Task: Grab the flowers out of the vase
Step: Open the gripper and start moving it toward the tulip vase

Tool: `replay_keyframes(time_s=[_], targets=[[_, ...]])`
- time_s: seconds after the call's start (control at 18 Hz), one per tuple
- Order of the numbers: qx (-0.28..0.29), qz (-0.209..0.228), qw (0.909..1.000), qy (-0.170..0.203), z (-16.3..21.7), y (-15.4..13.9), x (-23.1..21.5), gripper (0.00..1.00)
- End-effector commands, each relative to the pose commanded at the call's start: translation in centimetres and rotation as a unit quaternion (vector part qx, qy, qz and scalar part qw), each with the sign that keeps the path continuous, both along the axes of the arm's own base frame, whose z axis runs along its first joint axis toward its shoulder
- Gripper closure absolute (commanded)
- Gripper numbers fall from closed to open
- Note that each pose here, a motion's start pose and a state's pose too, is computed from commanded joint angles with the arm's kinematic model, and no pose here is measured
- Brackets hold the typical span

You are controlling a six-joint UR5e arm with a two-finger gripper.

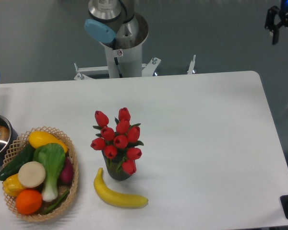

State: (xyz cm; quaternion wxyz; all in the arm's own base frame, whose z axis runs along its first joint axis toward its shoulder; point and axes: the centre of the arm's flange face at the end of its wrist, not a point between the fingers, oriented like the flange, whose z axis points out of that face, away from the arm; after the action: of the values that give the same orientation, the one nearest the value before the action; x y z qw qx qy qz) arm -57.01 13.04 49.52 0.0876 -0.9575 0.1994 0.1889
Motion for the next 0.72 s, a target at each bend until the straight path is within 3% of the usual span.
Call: replay_keyframes(time_s=[0.28, 0.56, 0.72], targets=[[0.012, -0.007, 0.9999, 0.001, -0.6, 1.0, 0.6, 0.00], [0.077, 0.018, 0.9965, -0.026, -2.3, 1.8, 1.2, 0.00], [0.144, 0.048, 0.9871, -0.049, -3.7, 2.3, 1.7, 0.00]])
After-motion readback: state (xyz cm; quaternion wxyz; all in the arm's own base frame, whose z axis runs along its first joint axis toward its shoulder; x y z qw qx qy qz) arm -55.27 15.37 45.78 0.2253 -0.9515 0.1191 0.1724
